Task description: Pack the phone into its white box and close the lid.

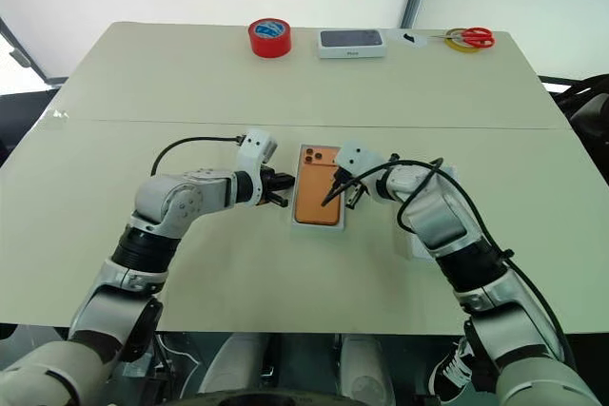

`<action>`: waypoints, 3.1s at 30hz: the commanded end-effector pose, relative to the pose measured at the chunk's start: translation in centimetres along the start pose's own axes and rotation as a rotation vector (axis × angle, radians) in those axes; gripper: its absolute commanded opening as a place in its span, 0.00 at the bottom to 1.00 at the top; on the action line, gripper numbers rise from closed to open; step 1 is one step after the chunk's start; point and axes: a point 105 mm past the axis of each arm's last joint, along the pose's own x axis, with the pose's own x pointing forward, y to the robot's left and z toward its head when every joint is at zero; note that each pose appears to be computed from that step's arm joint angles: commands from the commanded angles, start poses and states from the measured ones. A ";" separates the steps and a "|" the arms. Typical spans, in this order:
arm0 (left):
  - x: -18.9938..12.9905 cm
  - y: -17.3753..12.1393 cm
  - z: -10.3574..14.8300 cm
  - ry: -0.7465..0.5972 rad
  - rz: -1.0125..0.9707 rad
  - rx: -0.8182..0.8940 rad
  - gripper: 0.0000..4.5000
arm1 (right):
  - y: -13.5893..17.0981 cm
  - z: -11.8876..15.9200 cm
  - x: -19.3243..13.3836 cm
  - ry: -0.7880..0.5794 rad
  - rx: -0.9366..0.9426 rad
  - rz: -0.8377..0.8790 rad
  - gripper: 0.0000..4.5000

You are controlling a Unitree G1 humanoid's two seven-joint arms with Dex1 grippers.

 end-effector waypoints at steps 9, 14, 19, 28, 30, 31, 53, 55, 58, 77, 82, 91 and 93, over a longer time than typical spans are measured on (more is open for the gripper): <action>2.2 -8.2 -0.7 0.071 -0.290 0.075 0.00 | 1.0 -1.8 -4.3 0.039 -0.006 0.025 0.00; 2.5 -8.9 -1.1 0.090 -0.324 0.074 0.00 | 1.0 -3.1 -5.2 0.081 0.014 0.005 0.00; 2.7 -8.4 -1.1 0.087 -0.303 0.054 0.00 | 0.8 -3.6 -5.5 0.096 0.023 -0.009 0.00; 2.8 -6.5 -0.8 0.047 -0.236 -0.024 0.00 | 0.2 -4.6 -6.4 0.128 0.023 -0.038 0.00; 2.9 -6.7 -0.8 0.044 -0.242 -0.016 0.00 | 0.2 -4.8 -6.4 0.131 0.023 -0.036 0.00; 2.9 -6.9 -0.8 0.043 -0.245 -0.012 0.00 | 0.2 -4.8 -6.3 0.132 0.022 -0.038 0.00; -6.4 -4.9 0.0 -0.325 -0.308 0.528 0.00 | -2.8 -5.2 -10.4 0.252 0.518 -0.067 0.88; -7.0 -5.5 -1.0 -0.312 -0.364 0.590 0.00 | -2.8 -5.3 -10.2 0.283 0.574 -0.080 0.88; -7.4 -6.0 -1.5 -0.322 -0.411 0.617 0.00 | -3.2 -5.9 -9.9 0.323 0.624 -0.120 0.88; -6.8 -6.1 -2.4 -0.328 -0.413 0.637 0.00 | -2.4 -6.1 -8.0 0.388 0.705 -0.078 0.13; -6.9 -5.9 -2.5 -0.331 -0.406 0.635 0.00 | -2.8 -5.5 -8.2 0.372 0.752 -0.091 0.01; -8.1 -0.9 -0.9 -0.384 -0.179 0.525 0.00 | -7.2 3.5 -10.4 -0.037 0.996 0.096 0.01; -8.4 0.3 -0.6 -0.388 -0.129 0.515 0.00 | -5.6 6.0 -10.7 -0.120 1.002 0.270 0.01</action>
